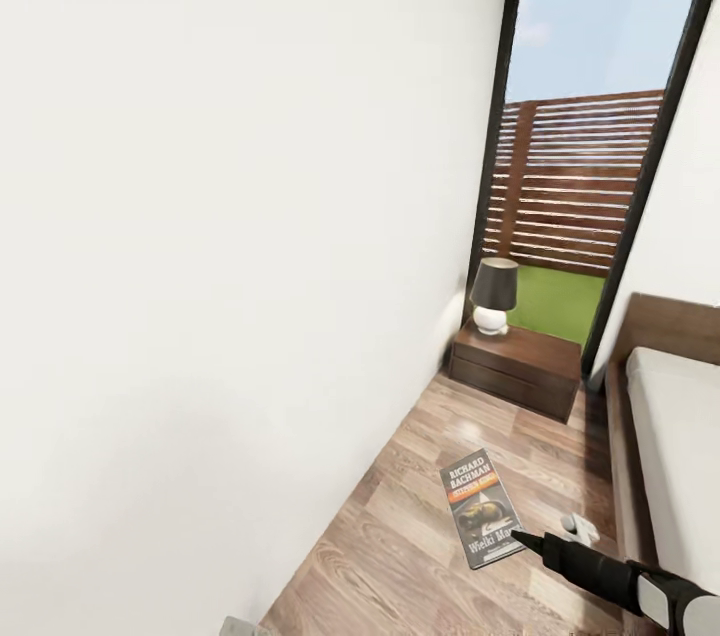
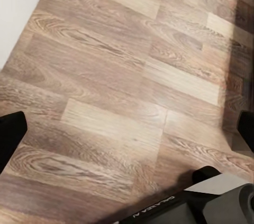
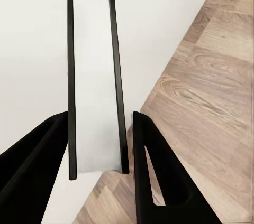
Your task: In the bedroom, move the book from the bed onto either nightstand, and place the two sandals side by side next to the bed.
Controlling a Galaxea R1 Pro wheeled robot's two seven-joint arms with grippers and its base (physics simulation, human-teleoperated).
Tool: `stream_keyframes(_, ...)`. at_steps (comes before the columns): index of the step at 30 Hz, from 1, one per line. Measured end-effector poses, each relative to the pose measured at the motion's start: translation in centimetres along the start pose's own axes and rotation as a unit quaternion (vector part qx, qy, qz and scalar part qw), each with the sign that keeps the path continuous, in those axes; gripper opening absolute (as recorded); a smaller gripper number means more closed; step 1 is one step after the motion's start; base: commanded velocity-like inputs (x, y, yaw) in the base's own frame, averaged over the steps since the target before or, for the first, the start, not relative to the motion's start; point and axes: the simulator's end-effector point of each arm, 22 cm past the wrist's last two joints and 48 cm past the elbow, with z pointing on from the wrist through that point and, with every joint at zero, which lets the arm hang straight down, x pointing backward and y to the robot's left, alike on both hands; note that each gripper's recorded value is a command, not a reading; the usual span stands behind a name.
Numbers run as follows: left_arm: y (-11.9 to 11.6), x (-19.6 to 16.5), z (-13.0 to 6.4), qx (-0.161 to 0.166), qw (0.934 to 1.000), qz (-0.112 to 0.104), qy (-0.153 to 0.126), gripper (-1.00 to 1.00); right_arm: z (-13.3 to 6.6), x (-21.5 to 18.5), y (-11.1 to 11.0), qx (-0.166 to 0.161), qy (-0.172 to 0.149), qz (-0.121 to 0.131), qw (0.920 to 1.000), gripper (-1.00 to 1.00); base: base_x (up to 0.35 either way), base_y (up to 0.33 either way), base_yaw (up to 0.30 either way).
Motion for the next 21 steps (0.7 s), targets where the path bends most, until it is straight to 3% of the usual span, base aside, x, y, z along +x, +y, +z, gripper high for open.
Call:
stream_keyframes(5,-0.01,0.0,-0.03,0.0,1.0,0.0,0.0,1.0,-0.06,0.08,-0.03,0.0,0.0,0.0,1.0,-1.0,0.119,0.0,-0.282)
stream_keyframes(16,-0.01,0.01,-0.03,0.0,1.0,0.0,0.0,1.0,-0.04,0.07,0.01,0.0,0.0,0.001,1.0,-1.0,0.294,0.0,-0.282)
stream_keyframes(21,0.0,-0.01,0.0,0.0,1.0,0.0,0.0,1.0,-0.02,0.07,-0.02,0.0,0.0,0.001,1.0,-1.0,0.078,0.0,-0.282)
